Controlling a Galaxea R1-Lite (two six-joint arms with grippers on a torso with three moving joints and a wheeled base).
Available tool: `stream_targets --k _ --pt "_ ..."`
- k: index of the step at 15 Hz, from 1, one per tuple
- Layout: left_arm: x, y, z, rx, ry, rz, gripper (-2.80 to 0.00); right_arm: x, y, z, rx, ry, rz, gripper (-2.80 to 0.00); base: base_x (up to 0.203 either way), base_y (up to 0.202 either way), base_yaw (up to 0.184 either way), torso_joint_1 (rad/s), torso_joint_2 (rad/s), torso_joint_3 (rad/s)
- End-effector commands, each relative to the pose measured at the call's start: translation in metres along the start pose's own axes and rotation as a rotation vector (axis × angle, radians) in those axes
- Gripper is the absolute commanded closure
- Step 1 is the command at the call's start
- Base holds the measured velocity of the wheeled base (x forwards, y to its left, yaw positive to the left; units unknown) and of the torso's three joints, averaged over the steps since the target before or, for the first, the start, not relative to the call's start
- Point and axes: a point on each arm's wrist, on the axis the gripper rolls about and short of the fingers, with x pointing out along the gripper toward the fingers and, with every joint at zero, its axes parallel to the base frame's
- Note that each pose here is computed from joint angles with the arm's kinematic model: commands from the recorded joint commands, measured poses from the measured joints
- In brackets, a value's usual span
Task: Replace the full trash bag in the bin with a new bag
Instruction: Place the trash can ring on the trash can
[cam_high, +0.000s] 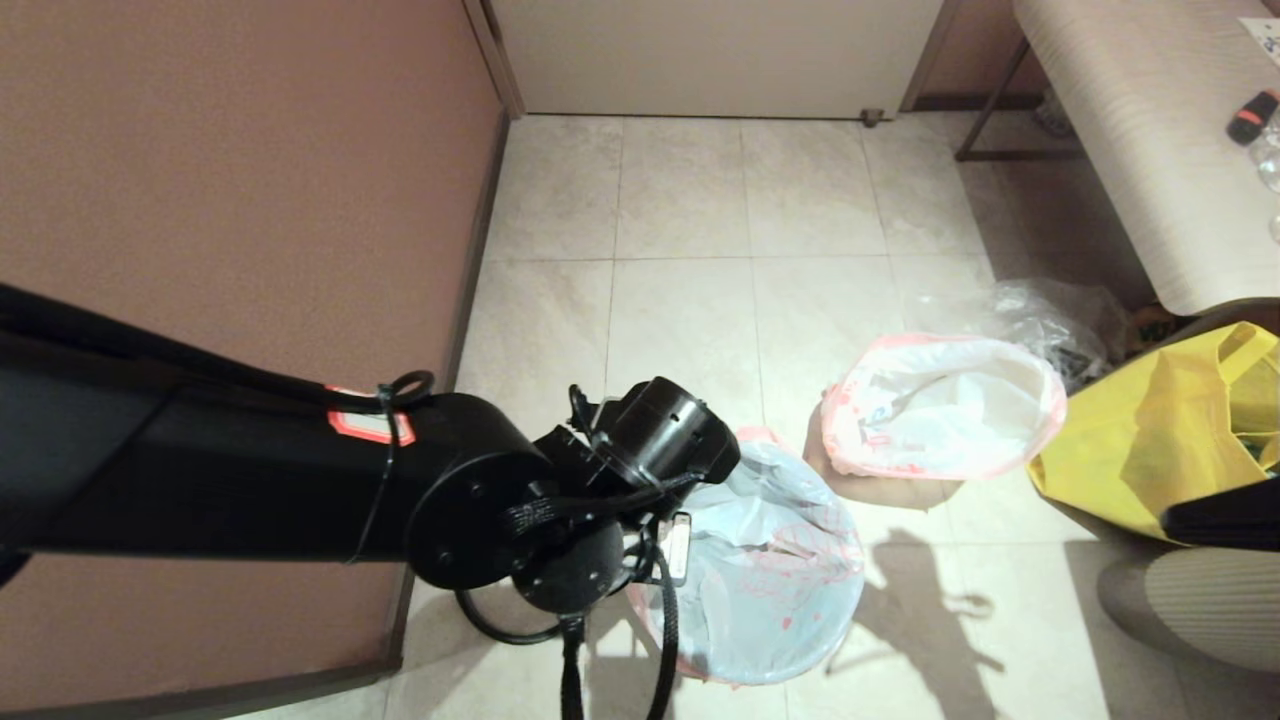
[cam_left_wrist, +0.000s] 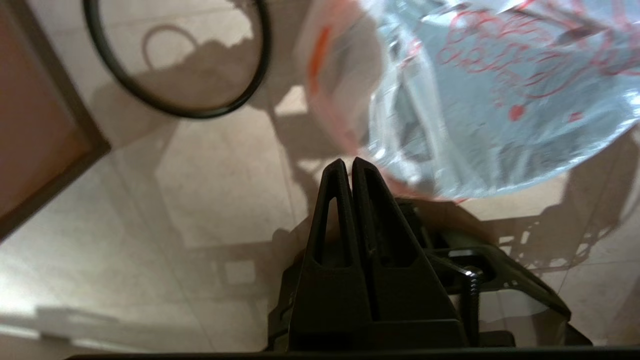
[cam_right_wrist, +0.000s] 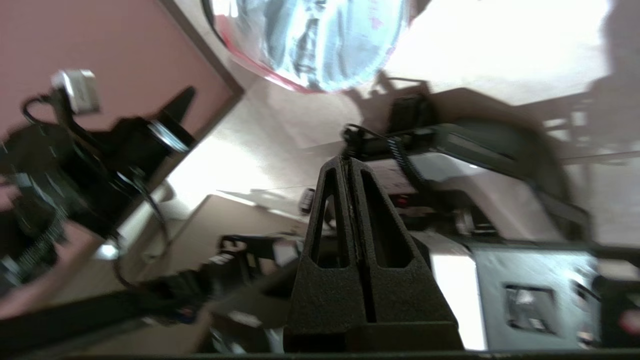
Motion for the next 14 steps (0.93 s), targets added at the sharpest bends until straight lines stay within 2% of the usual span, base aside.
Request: stream_targets --k 1,3,4,7,9,10,11,13,14 --pt "-0.014 0.019 -0.006 -0.030 -0.001 0.016 0.00 -0.039 -0.007 -0.031 -0.047 -0.077 0.049 0.00 0.000 0.000 0.000 0.000 0.00 0.000" --pt "-0.012 0.040 -0.014 -0.096 0.021 0.066 0.00 -0.074 -0.022 -0.066 -0.093 -0.178 0.062 0.00 0.000 0.000 0.000 0.000 0.00 0.000" --pt "-0.007 0.046 -0.014 -0.126 0.024 0.099 0.00 -0.089 -0.033 -0.085 -0.114 -0.245 0.039 0.00 0.000 0.000 0.000 0.000 0.00 0.000" --pt "0.004 0.050 -0.027 -0.177 0.044 0.176 0.00 -0.122 -0.066 -0.152 -0.219 -0.514 -0.031 0.00 0.000 0.000 0.000 0.000 0.00 0.000" --pt "0.005 0.053 -0.028 -0.185 0.035 0.201 0.00 -0.121 -0.082 -0.195 -0.296 -0.669 -0.125 0.00 0.000 0.000 0.000 0.000 0.00 0.000" --pt "0.007 0.055 -0.027 -0.192 0.038 0.209 0.00 -0.115 -0.088 -0.207 -0.355 -0.684 -0.180 0.00 0.000 0.000 0.000 0.000 0.00 0.000" --pt "0.009 0.054 -0.029 -0.185 0.045 0.212 0.00 -0.103 -0.094 -0.208 -0.402 -0.651 -0.227 0.00 0.000 0.000 0.000 0.000 0.00 0.000" --pt "0.010 0.054 -0.032 -0.184 0.050 0.217 0.00 -0.083 -0.106 -0.193 -0.549 -0.572 -0.214 0.00 0.000 0.000 0.000 0.000 0.00 0.000" --pt "0.009 0.054 -0.032 -0.184 0.051 0.216 0.00 -0.072 -0.113 -0.190 -0.580 -0.550 -0.214 0.00 0.000 0.000 0.000 0.000 0.00 0.000"
